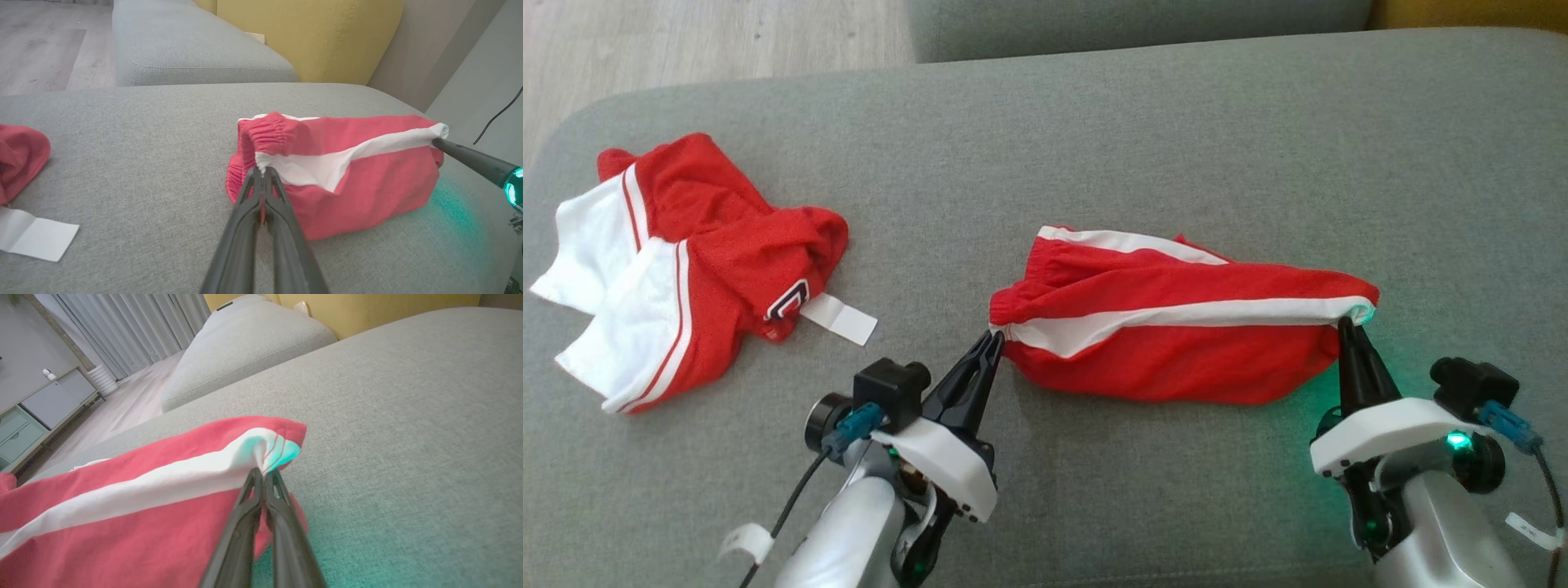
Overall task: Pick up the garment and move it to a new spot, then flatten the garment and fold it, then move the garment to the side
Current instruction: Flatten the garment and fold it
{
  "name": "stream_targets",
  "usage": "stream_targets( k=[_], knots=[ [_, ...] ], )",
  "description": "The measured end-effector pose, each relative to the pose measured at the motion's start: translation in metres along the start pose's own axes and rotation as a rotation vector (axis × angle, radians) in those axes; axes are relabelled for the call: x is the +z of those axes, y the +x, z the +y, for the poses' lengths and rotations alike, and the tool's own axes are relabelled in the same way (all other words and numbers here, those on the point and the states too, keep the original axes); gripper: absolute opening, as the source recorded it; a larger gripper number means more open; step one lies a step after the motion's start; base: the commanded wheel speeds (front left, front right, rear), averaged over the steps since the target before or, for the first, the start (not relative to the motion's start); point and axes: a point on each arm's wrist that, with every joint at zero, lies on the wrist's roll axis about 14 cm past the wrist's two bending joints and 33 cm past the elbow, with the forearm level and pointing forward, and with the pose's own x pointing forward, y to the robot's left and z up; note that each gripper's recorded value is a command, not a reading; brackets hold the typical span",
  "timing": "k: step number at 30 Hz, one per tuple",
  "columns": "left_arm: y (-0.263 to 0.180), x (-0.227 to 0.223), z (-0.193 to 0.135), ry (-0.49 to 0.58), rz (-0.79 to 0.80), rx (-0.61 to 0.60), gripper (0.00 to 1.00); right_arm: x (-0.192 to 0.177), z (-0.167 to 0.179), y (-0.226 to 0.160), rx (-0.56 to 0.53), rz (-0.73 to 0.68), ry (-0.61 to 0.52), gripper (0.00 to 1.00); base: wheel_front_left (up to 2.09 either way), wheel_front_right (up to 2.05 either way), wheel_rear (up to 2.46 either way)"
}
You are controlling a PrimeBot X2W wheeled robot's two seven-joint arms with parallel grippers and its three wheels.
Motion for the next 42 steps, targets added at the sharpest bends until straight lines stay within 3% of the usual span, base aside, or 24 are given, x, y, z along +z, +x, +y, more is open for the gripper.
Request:
stream_targets(
  k=[7, 16, 19, 25, 29, 36, 42],
  knots=[
    [-0.004, 0.002, 0.001, 0.015, -0.002, 0.005, 0.0, 0.021, 0.004, -0.003, 0.033, -0.071, -0.043, 0.0, 0.0, 0.0, 0.0],
    [-0.003, 0.044, -0.002, 0.065, -0.114, -0.014, 0.0, 0.102, 0.039, -0.02, 0.185, -0.296, -0.208, 0.0, 0.0, 0.0, 0.0],
    [0.003, 0.082, -0.004, 0.106, -0.202, -0.035, 0.0, 0.138, 0.052, -0.03, 0.228, -0.377, -0.272, 0.0, 0.0, 0.0, 0.0],
    [0.013, 0.203, -0.019, 0.179, -0.447, -0.091, 0.0, 0.241, 0.099, -0.054, 0.31, -0.622, -0.412, 0.0, 0.0, 0.0, 0.0],
    [0.003, 0.249, -0.016, 0.226, -0.544, -0.075, 0.0, 0.282, 0.114, -0.072, 0.304, -0.739, -0.464, 0.0, 0.0, 0.0, 0.0],
    [-0.014, 0.266, -0.008, 0.206, -0.564, -0.038, 0.0, 0.298, 0.119, -0.086, 0.248, -0.787, -0.46, 0.0, 0.0, 0.0, 0.0],
    [-0.018, 0.249, -0.001, 0.166, -0.507, -0.023, 0.0, 0.271, 0.112, -0.078, 0.221, -0.689, -0.439, 0.0, 0.0, 0.0, 0.0]
  ],
)
